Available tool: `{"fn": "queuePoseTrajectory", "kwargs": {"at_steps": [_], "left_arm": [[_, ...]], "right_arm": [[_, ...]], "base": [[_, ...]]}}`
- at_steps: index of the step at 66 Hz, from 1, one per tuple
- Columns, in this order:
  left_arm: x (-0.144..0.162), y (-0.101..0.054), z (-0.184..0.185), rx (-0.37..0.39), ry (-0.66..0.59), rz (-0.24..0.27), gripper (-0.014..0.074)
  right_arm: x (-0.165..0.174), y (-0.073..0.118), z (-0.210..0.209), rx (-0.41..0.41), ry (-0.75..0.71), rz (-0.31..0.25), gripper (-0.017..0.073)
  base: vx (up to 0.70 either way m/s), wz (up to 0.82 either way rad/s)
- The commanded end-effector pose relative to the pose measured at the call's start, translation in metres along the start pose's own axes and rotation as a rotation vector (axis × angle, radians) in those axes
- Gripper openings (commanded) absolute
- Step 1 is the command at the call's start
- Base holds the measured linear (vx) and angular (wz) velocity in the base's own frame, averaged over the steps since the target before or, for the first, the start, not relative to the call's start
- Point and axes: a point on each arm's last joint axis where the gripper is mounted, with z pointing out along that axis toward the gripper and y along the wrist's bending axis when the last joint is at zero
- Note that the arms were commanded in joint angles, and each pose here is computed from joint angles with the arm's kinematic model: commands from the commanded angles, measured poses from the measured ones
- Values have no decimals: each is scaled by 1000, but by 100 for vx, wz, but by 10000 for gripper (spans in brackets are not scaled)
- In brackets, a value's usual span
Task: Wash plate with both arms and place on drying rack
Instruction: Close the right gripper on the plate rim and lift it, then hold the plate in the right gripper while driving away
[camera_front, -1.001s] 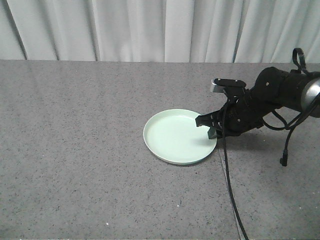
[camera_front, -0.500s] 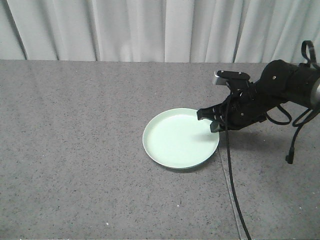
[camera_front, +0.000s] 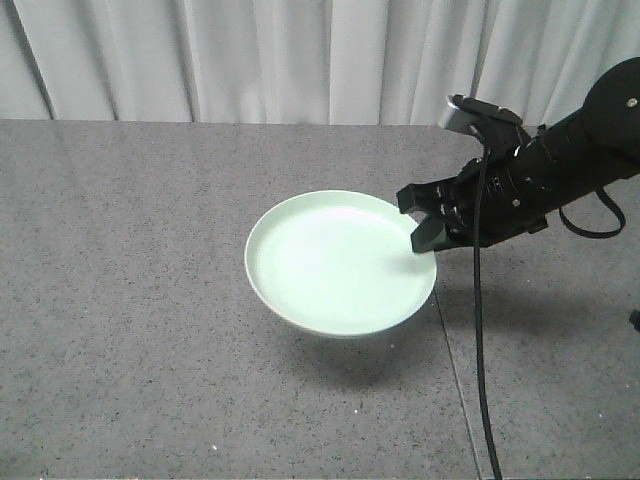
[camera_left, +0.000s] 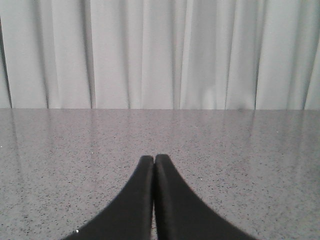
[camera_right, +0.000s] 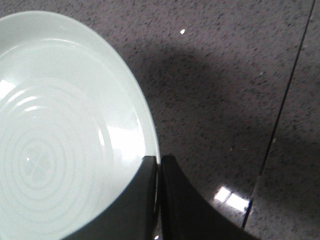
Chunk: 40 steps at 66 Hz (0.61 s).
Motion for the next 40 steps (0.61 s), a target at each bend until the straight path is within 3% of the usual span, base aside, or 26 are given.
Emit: {"fn": "queuePoseTrajectory", "kwargs": {"at_steps": [1,20,40], "left_arm": [[-18,-1,-3,14,-119,-3,-6],[-18,-1,-3,14,-119,-3,-6],[-18,-1,-3,14,-119,-3,-6]], "right_arm": [[13,28,-23,-49,-78,-63,-8],[70,51,-45,-93,-64,-120,-8],[96,59,-79,-112,-111,-166,-8]], "base": [[0,0],[0,0],[0,0]]}}
